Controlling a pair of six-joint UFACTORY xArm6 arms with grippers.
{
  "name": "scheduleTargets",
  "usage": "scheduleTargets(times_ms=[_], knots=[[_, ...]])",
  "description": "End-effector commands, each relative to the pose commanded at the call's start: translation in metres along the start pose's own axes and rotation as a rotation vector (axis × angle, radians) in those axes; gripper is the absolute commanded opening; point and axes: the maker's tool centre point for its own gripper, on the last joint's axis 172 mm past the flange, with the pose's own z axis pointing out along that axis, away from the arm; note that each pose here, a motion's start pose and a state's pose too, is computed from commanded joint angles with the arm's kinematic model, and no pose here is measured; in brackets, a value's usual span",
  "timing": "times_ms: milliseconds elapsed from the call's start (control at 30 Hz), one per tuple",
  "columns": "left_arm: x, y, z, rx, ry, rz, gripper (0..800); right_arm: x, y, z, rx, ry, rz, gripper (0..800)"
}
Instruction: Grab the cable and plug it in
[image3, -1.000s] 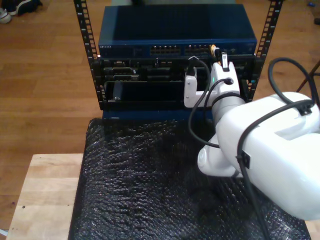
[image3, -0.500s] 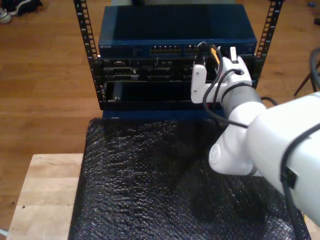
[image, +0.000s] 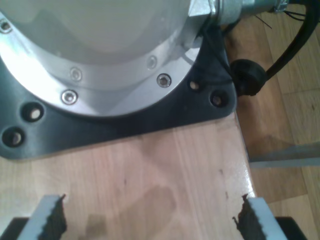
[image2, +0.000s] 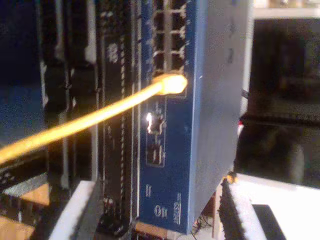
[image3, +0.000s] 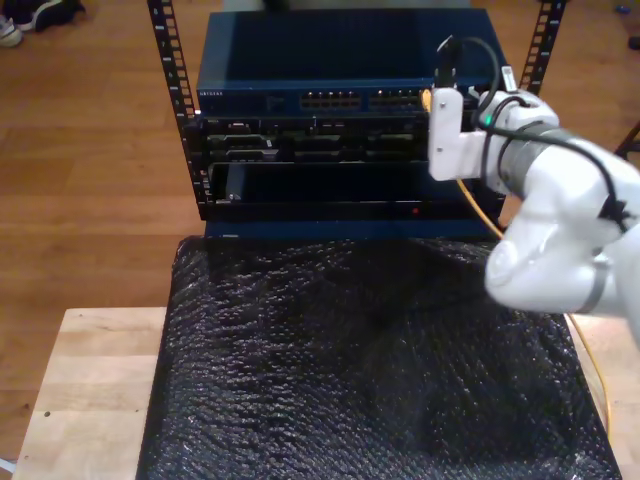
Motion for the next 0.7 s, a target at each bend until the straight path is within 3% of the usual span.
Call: scheduleTargets(times_ms=[467, 700], knots=[[0.001, 0.0, 0.001, 0.0, 0.002, 0.0, 800, -0.112, -0.068, -0.029, 0.351, -0.061, -0.081, 649], [0.0, 0.0, 0.0, 0.0, 0.0, 0.0, 800, -0.164, -0.12, -0.062, 0.58, -0.038, -0.073, 778]])
